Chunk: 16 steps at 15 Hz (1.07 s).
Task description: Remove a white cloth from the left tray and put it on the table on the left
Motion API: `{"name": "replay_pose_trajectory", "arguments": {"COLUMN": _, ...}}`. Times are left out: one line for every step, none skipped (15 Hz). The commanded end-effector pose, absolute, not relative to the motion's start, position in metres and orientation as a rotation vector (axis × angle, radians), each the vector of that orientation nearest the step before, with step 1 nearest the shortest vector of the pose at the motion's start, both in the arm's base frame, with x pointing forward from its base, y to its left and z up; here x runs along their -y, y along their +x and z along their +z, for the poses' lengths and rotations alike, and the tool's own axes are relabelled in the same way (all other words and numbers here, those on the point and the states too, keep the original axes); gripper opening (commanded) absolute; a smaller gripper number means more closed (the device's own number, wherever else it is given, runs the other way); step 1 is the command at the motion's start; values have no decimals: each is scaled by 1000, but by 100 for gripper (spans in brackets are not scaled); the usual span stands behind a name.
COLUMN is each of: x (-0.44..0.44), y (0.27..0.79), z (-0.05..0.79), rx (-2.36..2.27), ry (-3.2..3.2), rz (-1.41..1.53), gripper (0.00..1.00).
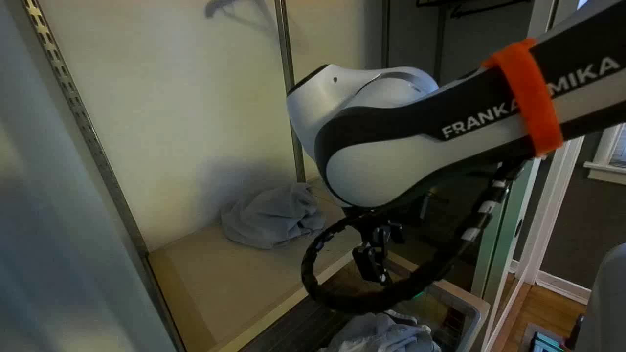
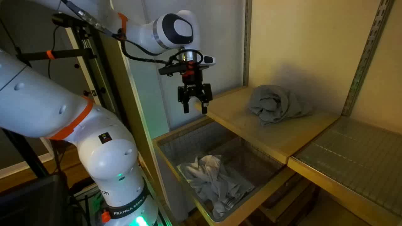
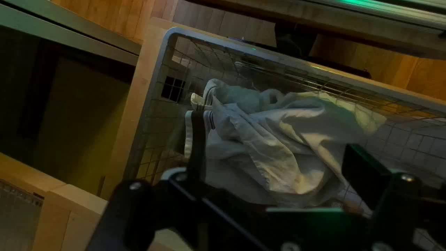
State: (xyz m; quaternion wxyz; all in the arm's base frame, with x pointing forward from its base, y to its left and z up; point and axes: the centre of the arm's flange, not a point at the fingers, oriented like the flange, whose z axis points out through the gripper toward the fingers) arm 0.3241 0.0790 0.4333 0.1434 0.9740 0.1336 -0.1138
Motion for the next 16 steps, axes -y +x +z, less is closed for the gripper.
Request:
{"name": "replay_pose_trajectory", "arguments": {"x": -79, "y": 324, "z": 433, "rx": -385, "ry": 2808, "rz": -328, "gripper": 100}}
{"name": "replay_pose_trajectory", "arguments": {"x": -79, "y": 324, "z": 433, "rx": -385, "ry": 2809, "rz": -328, "gripper": 100}}
{"name": "replay_pose_trajectory", "arguments": {"x": -79, "y": 324, "z": 433, "rx": -385, "ry": 2809, "rz": -328, "gripper": 100}}
{"name": "replay_pose_trajectory", "arguments": {"x": -79, "y": 324, "z": 433, "rx": -385, "ry": 2809, "rz": -328, "gripper": 100}}
{"name": "replay_pose_trajectory", "arguments": {"x": -79, "y": 324, "z": 433, "rx": -385, "ry": 2809, "rz": -328, "gripper": 100}}
{"name": "replay_pose_trajectory", "arguments": {"x": -79, "y": 324, "z": 433, "rx": -385, "ry": 2809, "rz": -328, "gripper": 100}}
{"name": "replay_pose_trajectory", "arguments": {"x": -76, "y": 324, "z": 427, "rx": -383, "ry": 2809, "rz": -320, "gripper": 100}}
{"name": "replay_pose_trajectory", "arguments": {"x": -72, "y": 323, "z": 419, "rx": -381, "ry": 2811, "rz": -322, "gripper": 100}}
{"name": "replay_pose_trajectory", "arguments": {"x": -67, "y": 322, "z": 409, "rx": -378, "ry": 2819, "rz": -327, "gripper": 100}}
{"name": "replay_pose_trajectory", "arguments": {"x": -60, "y": 320, "z": 394, "rx": -369, "ry": 2837, "rz": -289, "gripper": 100}}
{"name": "replay_pose_trajectory", "arguments": {"x": -55, "y": 318, "z": 381, "rx": -363, "ry": 2855, "rz": -257, "gripper": 100}}
{"name": "replay_pose_trajectory", "arguments": {"x": -52, "y": 314, "z": 369, "rx": -355, "ry": 2866, "rz": -243, "gripper": 100}}
{"name": "replay_pose_trajectory", "arguments": {"x": -48, "y": 306, "z": 354, "rx": -346, "ry": 2883, "rz": -227, "gripper": 100}}
{"name": "replay_pose_trajectory", "arguments": {"x": -45, "y": 301, "z": 341, "rx": -321, "ry": 2898, "rz": -173, "gripper": 100}}
{"name": "replay_pose_trajectory", "arguments": {"x": -40, "y": 294, "z": 325, "rx": -320, "ry": 2907, "rz": -134, "gripper": 100}}
{"name": "replay_pose_trajectory", "arguments": {"x": -37, "y": 295, "z": 318, "rx": -292, "ry": 2918, "rz": -113, "gripper": 100}}
